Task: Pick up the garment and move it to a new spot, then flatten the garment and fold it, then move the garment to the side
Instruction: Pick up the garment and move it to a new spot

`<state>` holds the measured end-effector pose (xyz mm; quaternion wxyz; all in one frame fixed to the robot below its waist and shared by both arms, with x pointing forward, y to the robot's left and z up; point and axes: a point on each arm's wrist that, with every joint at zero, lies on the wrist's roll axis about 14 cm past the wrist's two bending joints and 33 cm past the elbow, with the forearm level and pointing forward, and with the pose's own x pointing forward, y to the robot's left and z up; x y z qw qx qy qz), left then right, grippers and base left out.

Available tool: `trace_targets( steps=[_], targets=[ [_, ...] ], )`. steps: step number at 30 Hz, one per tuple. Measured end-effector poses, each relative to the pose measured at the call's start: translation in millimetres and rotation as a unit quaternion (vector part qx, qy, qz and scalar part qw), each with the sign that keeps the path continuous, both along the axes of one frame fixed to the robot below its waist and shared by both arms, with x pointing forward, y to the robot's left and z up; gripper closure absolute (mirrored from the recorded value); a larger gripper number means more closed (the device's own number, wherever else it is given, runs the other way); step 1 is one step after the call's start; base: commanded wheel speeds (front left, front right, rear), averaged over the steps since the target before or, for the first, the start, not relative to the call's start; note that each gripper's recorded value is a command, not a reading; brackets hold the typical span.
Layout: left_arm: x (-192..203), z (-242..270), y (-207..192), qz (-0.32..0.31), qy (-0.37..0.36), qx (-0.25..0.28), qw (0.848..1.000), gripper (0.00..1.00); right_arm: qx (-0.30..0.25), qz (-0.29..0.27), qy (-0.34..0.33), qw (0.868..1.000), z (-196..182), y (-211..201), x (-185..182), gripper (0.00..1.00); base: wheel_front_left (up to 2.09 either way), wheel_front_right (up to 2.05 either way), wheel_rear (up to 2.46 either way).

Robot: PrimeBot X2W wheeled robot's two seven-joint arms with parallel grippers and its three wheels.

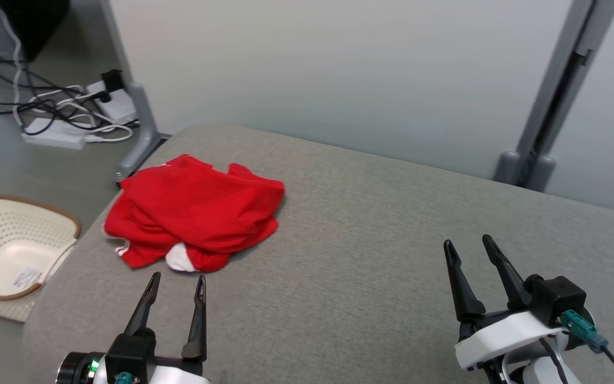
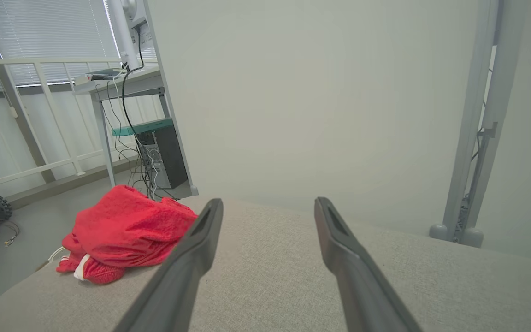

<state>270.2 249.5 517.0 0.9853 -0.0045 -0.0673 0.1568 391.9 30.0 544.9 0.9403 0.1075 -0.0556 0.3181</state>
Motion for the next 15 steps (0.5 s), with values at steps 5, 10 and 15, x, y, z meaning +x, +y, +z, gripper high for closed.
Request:
trace_targets(
  steps=[5, 10, 15],
  targets=[
    [-18.7, 2.2, 16.6, 0.033, -0.006, 0.003, 0.999, 0.00, -0.001, 0.039, -0.001, 0.999, 1.2, 26.3, -9.1, 0.00, 0.00, 0.00, 0.00],
    [-29.0, 6.7, 31.3, 0.063, -0.011, 0.006, 0.998, 0.00, -0.001, 0.079, 0.000, 0.997, 1.1, 52.3, -15.2, 0.00, 0.00, 0.00, 0.00],
    [-35.8, 3.8, 37.9, 0.081, -0.005, 0.005, 0.997, 0.00, -0.004, 0.097, 0.003, 0.995, -1.4, 64.3, -15.7, 0.00, 0.00, 0.00, 0.00]
  ],
)
